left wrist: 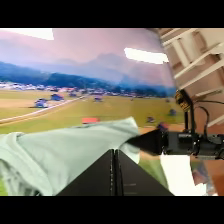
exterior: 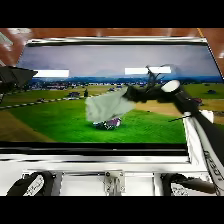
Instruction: Fold the shirts.
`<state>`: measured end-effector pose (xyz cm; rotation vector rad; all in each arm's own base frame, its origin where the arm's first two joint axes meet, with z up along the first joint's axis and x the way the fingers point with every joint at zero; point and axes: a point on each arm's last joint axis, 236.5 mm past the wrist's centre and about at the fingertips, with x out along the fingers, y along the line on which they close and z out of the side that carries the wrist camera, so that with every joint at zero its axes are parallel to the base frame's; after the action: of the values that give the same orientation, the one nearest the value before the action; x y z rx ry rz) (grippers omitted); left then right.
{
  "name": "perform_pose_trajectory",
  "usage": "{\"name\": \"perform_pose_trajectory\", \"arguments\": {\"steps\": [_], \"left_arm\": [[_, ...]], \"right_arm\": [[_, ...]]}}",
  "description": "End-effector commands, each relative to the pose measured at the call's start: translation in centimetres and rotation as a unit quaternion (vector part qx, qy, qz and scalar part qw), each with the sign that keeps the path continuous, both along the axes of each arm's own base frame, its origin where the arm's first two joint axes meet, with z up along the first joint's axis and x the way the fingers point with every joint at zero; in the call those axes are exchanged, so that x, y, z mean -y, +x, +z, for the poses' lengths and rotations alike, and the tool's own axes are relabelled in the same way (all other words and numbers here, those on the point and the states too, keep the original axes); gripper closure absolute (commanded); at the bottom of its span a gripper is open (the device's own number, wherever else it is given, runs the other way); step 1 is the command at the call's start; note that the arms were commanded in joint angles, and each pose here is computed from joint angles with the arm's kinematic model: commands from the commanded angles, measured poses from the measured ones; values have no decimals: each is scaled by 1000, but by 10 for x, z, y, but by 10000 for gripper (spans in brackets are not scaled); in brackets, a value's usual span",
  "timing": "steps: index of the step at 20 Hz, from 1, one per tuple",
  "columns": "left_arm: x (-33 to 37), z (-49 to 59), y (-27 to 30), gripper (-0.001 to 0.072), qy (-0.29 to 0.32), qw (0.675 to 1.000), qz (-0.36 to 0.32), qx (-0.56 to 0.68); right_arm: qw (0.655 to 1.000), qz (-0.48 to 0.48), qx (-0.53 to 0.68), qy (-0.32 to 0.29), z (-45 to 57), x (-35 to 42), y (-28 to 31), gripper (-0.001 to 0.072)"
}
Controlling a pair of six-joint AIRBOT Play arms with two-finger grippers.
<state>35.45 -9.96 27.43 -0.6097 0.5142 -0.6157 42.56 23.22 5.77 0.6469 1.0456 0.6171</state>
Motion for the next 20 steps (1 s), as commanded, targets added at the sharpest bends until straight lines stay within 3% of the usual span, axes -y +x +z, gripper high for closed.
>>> {"name": "perform_pose_trajectory", "arguments": {"steps": [1,6,12,16,20], "left_arm": [[13,29,-5,672,-69,997,-21,21],[20,49,-10,672,-113,992,-36,33],[29,62,-21,672,-140,987,-63,40],[30,64,-24,672,-139,987,-64,43],[33,63,-27,672,-137,987,-72,40]], "right_arm": [[994,-57,84,28,105,54,19,647],[967,-217,127,30,180,197,23,647],[921,-372,111,-4,182,357,-19,647],[899,-423,104,-35,174,409,-41,647],[877,-461,135,-13,187,432,-32,648]]}}
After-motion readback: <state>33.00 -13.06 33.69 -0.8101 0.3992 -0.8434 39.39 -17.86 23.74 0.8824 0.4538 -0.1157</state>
